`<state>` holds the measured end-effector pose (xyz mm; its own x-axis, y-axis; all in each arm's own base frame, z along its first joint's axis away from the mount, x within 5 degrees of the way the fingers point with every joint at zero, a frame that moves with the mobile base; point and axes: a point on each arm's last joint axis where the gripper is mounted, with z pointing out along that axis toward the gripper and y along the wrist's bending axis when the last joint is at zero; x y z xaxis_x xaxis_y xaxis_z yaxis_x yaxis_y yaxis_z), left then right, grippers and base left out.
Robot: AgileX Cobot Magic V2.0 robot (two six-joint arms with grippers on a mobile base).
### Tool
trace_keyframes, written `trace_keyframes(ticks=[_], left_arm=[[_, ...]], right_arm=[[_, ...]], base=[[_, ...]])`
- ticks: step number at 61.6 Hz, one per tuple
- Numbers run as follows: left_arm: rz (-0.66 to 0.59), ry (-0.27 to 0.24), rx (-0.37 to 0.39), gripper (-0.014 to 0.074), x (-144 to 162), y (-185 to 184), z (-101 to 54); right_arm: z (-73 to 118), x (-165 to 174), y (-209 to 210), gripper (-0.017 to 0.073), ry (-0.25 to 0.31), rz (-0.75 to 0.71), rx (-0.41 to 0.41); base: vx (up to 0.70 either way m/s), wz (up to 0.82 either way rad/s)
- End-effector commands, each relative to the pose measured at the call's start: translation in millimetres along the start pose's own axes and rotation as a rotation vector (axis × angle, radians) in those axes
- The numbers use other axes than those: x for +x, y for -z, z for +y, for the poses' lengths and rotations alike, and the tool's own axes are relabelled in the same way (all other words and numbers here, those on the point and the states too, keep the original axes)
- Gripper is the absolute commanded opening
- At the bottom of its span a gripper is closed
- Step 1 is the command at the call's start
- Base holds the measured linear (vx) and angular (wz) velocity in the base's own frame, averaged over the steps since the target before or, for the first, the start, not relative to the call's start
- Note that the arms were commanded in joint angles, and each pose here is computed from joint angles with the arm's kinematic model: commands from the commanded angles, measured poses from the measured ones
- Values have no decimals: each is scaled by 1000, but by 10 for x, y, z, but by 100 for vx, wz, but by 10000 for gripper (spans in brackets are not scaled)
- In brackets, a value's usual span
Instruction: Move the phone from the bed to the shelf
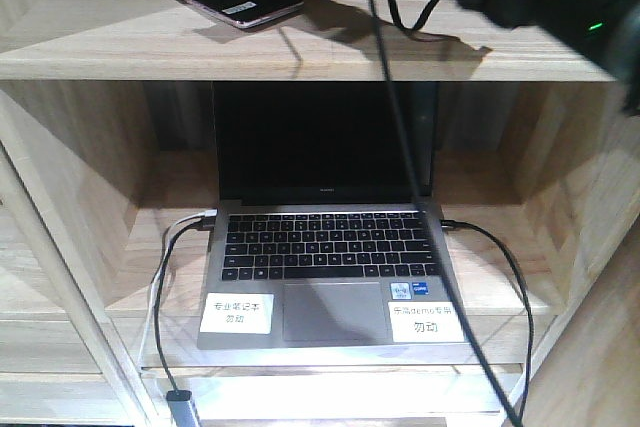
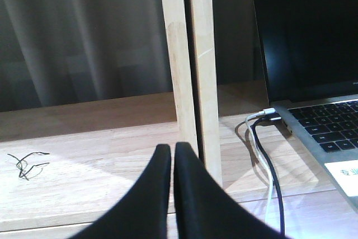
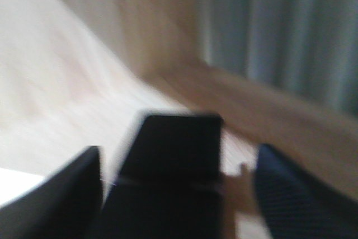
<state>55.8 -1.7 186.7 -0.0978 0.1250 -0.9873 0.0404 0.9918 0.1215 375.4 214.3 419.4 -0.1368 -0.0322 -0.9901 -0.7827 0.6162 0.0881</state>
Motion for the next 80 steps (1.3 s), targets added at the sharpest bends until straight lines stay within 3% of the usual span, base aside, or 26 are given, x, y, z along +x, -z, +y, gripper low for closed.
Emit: trace_keyframes(ticks=[1, 14, 27, 38, 62, 80], left_arm=[[-98, 15, -14, 1, -142, 24, 19], [-98, 15, -14, 1, -142, 24, 19], [-98, 15, -14, 1, -142, 24, 19], [-98, 15, -14, 1, -142, 24, 19], [-98, 15, -14, 1, -142, 24, 19], [-98, 15, -14, 1, -142, 24, 19]], right_arm=[[174, -434, 344, 386, 18, -100, 0], [309, -474, 710, 209, 21, -106, 69], [443, -251, 1178, 88, 17, -110, 186], [649, 48, 1599, -13, 22, -75, 202], [1150, 738, 2564, -10, 32, -105, 203], [1354, 1016, 2949, -10, 61, -176, 196]], base=[[0, 0], [0, 0], [0, 0], [0, 0], [0, 0], [0, 0]])
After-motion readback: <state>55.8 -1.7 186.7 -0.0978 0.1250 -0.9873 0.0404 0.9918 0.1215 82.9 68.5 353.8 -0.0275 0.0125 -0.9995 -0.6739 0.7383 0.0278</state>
